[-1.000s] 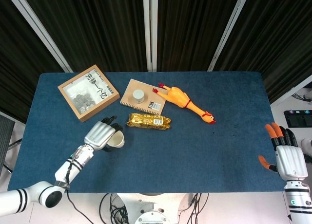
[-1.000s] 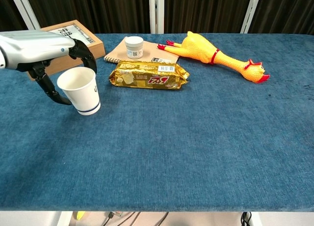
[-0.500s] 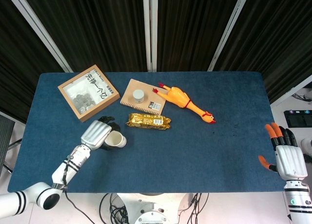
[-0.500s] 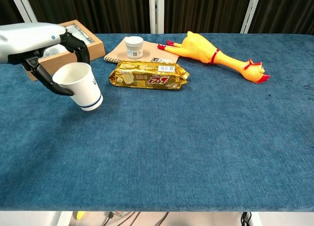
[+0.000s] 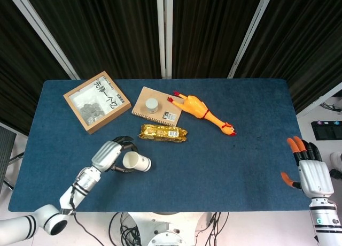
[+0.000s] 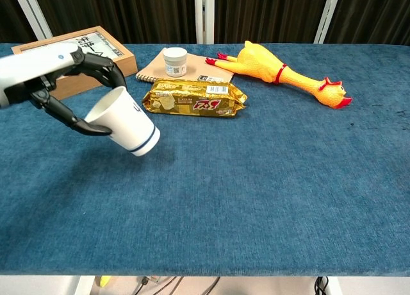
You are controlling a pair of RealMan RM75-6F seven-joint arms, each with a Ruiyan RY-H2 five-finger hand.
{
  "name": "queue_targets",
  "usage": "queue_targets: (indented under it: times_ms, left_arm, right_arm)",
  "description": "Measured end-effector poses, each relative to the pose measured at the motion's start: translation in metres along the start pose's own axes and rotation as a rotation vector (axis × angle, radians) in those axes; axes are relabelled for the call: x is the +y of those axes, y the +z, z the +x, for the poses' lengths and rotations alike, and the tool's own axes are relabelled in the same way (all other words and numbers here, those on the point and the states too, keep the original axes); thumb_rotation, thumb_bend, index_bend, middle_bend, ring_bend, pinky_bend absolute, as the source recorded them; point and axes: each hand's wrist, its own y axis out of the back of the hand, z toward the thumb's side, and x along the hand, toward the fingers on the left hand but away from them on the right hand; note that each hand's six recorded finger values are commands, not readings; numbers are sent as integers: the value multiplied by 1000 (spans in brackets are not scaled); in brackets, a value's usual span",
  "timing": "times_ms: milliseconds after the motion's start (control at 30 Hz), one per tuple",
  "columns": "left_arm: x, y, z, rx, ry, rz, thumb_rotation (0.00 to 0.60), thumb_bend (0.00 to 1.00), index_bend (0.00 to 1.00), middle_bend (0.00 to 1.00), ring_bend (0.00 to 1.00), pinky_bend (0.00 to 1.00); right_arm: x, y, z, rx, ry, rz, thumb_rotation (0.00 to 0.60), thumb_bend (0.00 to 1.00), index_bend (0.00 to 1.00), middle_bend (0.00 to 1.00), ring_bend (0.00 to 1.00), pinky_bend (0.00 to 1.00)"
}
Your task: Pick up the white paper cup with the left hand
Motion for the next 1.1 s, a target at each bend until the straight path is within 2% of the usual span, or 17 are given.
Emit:
queue_targets:
  times_ms: [200, 300, 367, 533, 633, 733, 867, 1100]
  left_arm:
    - [-20, -6, 3, -33, 3, -39, 600, 146, 447, 440, 195, 232]
    - [-24, -8, 3, -38, 7, -59, 600, 146, 437, 430, 188, 227]
    - [-26, -10, 2, -37, 1, -69, 600, 146, 398, 389, 156, 218]
    - [-35, -16, -1, -23, -65, -44, 600, 142, 194, 194, 52, 173]
    - [-37, -21, -4, -13, -104, -25, 600, 142, 104, 135, 12, 150]
    - [-35, -22, -5, -9, -109, -5, 600, 142, 74, 110, 0, 144]
    - [-31, -22, -6, -18, -96, 49, 600, 142, 73, 107, 0, 137]
    - [-22, -11, -9, -39, -81, 247, 600, 142, 111, 114, 0, 151]
  right_arm:
    - [0, -2, -1, -2, 16, -10, 600, 176, 0, 0, 0, 0]
    - [0, -3, -2, -5, 20, -11, 600, 176, 0, 0, 0, 0]
    - [0, -4, -3, -6, 21, -11, 600, 176, 0, 0, 0, 0]
    - [0, -3, -3, -5, 19, -12, 600, 176, 0, 0, 0, 0]
    - [0, -3, -3, -6, 17, -13, 600, 176, 0, 0, 0, 0]
    - [0, -3, -3, -5, 15, -13, 600, 176, 0, 0, 0, 0]
    - [0, -3, -3, -4, 15, -11, 600, 176, 0, 0, 0, 0]
    - [1, -4, -3, -5, 13, -10, 600, 176, 0, 0, 0, 0]
